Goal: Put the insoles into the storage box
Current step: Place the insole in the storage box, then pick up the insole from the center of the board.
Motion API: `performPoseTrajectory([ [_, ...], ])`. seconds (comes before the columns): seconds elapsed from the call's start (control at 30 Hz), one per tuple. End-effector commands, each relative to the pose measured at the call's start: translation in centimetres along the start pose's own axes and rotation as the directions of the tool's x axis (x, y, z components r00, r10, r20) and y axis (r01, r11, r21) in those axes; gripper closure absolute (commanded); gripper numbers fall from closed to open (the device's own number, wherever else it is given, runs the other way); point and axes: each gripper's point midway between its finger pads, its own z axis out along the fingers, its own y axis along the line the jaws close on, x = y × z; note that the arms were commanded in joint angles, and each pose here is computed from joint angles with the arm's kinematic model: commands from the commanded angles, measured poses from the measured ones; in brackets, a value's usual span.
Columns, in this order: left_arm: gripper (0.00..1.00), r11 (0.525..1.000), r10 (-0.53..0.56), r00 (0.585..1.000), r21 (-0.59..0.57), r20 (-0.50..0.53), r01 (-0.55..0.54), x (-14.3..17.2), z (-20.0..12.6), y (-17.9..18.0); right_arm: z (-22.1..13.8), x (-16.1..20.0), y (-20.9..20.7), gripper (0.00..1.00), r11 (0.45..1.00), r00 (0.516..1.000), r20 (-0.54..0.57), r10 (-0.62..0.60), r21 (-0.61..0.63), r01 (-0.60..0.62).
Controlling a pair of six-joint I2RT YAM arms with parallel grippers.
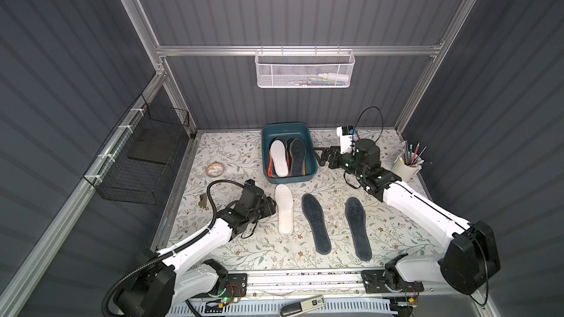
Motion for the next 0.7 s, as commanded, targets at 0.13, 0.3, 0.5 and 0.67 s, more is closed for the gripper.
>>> performPoseTrajectory([
  [0.13, 0.48, 0.999, 0.02, 1.0, -0.046, 0.001, -0.02, -0.1, 1.1, -0.9, -0.4, 1.4, -2.9, 0.01, 0.994, 0.996, -0.032, 0.085, 0.078, -0.083],
  [0.3, 0.53, 0.996, 0.041, 0.999, -0.072, -0.027, -0.043, 0.4, 2.3, -1.4, -0.1, 1.8, -3.6, 0.01, 0.991, 0.993, -0.046, 0.112, 0.085, -0.108],
  [0.5, 0.6, 0.992, 0.05, 0.997, -0.116, -0.062, -0.057, 1.1, 3.9, -1.2, -0.1, 2.1, -3.7, 0.01, 0.989, 0.99, -0.061, 0.129, 0.074, -0.124],
  [0.67, 0.64, 0.99, 0.059, 0.996, -0.124, -0.074, -0.068, 1.3, 4.9, -1.4, -0.2, 1.9, -3.9, 0.01, 0.989, 0.99, -0.058, 0.129, 0.075, -0.124],
])
